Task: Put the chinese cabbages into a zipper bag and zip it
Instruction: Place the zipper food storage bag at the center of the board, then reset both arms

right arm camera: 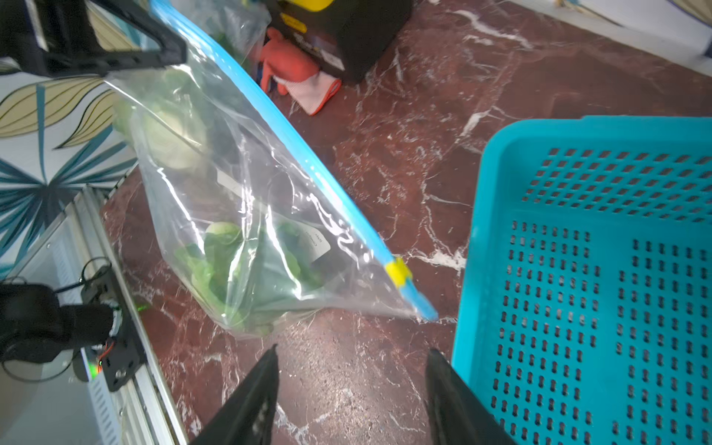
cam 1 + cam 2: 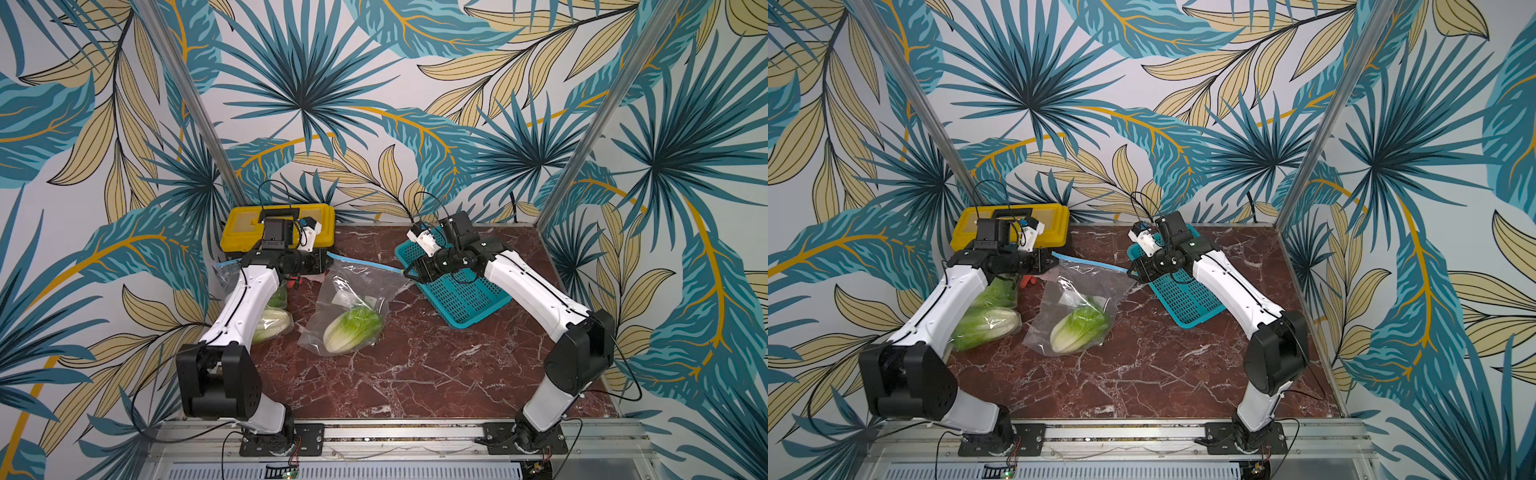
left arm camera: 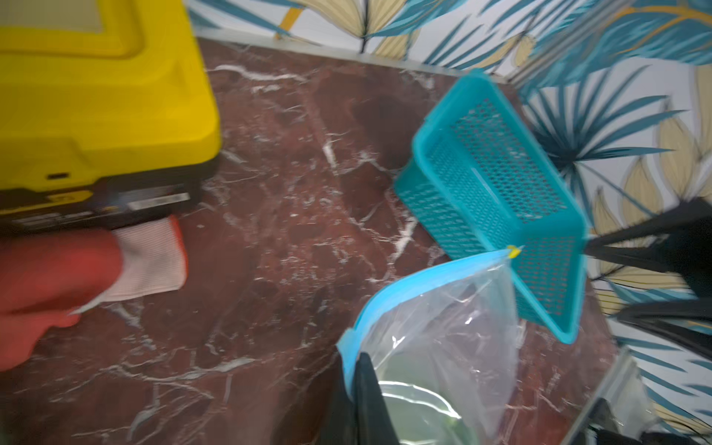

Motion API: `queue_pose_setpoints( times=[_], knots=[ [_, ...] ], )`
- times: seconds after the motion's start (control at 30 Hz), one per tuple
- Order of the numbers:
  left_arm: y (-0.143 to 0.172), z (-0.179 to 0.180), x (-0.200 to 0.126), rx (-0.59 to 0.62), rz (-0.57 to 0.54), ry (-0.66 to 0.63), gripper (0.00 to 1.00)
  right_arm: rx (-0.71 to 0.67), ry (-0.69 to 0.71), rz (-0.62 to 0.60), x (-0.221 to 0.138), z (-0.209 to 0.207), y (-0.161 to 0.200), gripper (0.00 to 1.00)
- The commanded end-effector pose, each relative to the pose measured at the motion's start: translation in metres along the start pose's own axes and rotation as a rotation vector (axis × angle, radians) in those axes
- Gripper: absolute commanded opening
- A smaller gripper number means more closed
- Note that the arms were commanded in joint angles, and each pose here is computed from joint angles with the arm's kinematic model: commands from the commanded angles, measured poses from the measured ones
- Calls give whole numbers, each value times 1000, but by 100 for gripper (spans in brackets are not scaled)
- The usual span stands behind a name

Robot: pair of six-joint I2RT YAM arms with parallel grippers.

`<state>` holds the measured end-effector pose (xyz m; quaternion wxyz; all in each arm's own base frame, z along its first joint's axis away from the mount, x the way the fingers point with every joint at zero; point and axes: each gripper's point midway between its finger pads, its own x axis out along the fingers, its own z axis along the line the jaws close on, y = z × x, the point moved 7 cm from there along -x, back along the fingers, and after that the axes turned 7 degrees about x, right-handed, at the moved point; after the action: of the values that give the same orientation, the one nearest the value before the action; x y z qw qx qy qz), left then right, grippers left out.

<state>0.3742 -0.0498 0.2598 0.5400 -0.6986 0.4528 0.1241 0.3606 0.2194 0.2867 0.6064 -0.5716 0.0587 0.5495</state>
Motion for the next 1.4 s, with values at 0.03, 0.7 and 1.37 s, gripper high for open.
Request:
queue_pose_setpoints(
  times=[0.03,0.7,1.37],
  knots=[
    [-15,15,-15,4,-37,-186,43,76,134,-107,-29,-12,-5,64],
    [98,14,-74,63,-605,-960,82,348,1194,-682,-133,-153,147,81],
    [118,102,-6,48,-669,-759,87,219,980,-807,-50,-193,194,85]
  ],
)
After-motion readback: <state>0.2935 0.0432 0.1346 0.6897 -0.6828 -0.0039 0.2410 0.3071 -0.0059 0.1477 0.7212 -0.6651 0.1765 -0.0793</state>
